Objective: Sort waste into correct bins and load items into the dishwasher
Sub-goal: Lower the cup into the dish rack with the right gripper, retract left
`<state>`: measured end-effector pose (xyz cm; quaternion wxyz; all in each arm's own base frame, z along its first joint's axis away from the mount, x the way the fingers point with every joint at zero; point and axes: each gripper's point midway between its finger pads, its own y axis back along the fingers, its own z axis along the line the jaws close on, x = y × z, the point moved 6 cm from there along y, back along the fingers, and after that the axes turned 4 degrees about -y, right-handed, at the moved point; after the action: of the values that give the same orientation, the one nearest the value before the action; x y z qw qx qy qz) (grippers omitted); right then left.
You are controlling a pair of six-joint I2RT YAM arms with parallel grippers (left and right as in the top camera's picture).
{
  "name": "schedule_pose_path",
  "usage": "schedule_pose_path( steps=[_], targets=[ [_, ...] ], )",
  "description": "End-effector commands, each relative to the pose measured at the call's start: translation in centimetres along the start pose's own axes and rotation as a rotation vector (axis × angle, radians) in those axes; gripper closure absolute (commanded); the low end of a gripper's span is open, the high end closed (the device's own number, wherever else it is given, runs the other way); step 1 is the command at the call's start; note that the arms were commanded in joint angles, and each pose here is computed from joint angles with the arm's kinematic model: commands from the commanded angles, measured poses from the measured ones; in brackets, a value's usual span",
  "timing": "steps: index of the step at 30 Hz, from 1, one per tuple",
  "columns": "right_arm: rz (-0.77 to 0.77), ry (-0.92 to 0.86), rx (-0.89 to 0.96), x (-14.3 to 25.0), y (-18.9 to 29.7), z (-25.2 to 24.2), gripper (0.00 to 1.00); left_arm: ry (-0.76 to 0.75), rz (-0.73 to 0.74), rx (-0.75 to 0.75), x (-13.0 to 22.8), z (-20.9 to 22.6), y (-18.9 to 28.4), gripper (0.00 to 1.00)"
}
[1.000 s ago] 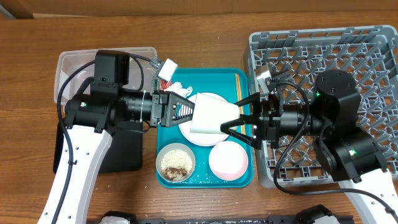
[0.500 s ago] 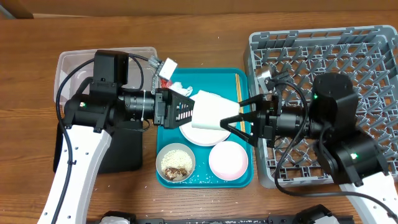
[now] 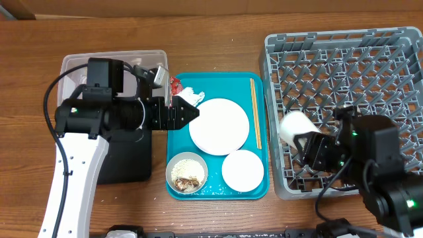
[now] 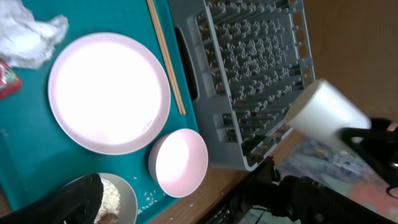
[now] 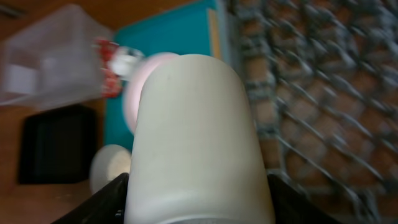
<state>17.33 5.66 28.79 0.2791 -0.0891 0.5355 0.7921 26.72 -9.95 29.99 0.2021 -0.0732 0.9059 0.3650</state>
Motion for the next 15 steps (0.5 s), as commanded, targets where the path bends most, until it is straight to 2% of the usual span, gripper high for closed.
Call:
schedule_pose_path(
  steps=[1, 6, 10, 13, 15],
  targets=[
    [-0.042, -0.131, 0.241, -1.0, -0.6, -2.5, 0.49, -0.097, -0.093, -0.050, -1.0, -1.8, 2.5, 0.00],
    [0.134, -0.143, 0.348, -0.3, -3.4, -3.2, 0.49, -0.140, -0.165, -0.160, -1.0, -2.2, 4.3, 0.00],
    [0.218, -0.146, 0.406, -0.5, -5.7, -3.5, 0.47, -0.130, -0.163, -0.213, -0.3, -2.0, 4.9, 0.00],
    [0.241, -0.143, 0.420, -1.1, -7.5, -3.4, 0.26, -0.127, -0.136, -0.218, 0.2, -1.9, 4.8, 0.00],
    [0.272, -0.150, 0.414, -0.9, -8.2, -3.3, 0.23, -0.126, -0.129, -0.220, 0.5, -1.9, 4.9, 0.00]
  ],
)
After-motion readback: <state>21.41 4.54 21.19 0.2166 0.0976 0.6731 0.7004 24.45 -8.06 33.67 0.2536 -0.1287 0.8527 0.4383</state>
